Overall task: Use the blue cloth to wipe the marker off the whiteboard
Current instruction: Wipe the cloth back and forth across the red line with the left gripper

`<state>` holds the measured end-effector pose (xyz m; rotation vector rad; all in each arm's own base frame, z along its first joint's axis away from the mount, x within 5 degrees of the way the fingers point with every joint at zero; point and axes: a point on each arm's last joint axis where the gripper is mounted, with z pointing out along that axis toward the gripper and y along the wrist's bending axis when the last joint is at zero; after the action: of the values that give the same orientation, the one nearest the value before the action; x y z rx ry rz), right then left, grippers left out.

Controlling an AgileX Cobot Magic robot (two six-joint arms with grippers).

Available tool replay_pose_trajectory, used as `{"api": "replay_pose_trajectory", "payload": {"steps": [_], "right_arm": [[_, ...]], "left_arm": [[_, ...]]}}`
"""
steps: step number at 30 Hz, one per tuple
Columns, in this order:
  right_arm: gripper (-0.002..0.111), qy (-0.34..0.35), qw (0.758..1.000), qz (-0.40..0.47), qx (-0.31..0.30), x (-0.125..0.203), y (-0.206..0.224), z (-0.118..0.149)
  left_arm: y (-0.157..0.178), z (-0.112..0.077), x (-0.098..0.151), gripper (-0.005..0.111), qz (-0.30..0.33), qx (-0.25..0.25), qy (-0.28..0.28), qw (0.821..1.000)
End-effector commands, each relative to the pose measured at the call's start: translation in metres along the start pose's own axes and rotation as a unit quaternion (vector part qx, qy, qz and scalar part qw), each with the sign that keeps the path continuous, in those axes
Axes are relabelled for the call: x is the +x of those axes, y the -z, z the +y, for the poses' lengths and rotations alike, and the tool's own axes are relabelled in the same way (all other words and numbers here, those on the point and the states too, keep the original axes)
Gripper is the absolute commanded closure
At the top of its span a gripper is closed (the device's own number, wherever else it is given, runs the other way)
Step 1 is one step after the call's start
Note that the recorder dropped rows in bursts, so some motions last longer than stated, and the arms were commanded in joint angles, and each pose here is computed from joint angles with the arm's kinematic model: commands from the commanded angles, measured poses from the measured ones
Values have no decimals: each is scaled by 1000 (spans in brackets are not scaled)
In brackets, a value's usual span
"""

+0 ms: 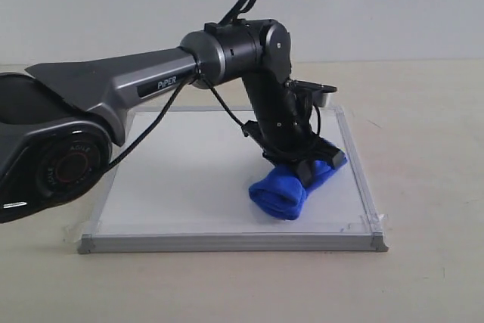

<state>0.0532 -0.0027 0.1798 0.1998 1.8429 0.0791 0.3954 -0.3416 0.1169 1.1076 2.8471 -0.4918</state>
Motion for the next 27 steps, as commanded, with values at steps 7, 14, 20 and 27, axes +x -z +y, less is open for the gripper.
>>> {"api": "replay_pose_trajectory", "payload": {"steps": [7,14,20,27], "right_arm": [[108,3,1000,-5,-2,-1,0,0],[108,3,1000,-3,-1,-1,0,0],[108,3,1000,-3,-1,-1,0,0],[108,3,1000,-3,-1,-1,0,0]], "left_arm": [[13,59,7,102,1,-53,64,997],[18,74,25,102,33,-74,76,994],[28,89,57,102,79,-90,96,988],[45,109,98,102,68,-96,136,984]]}}
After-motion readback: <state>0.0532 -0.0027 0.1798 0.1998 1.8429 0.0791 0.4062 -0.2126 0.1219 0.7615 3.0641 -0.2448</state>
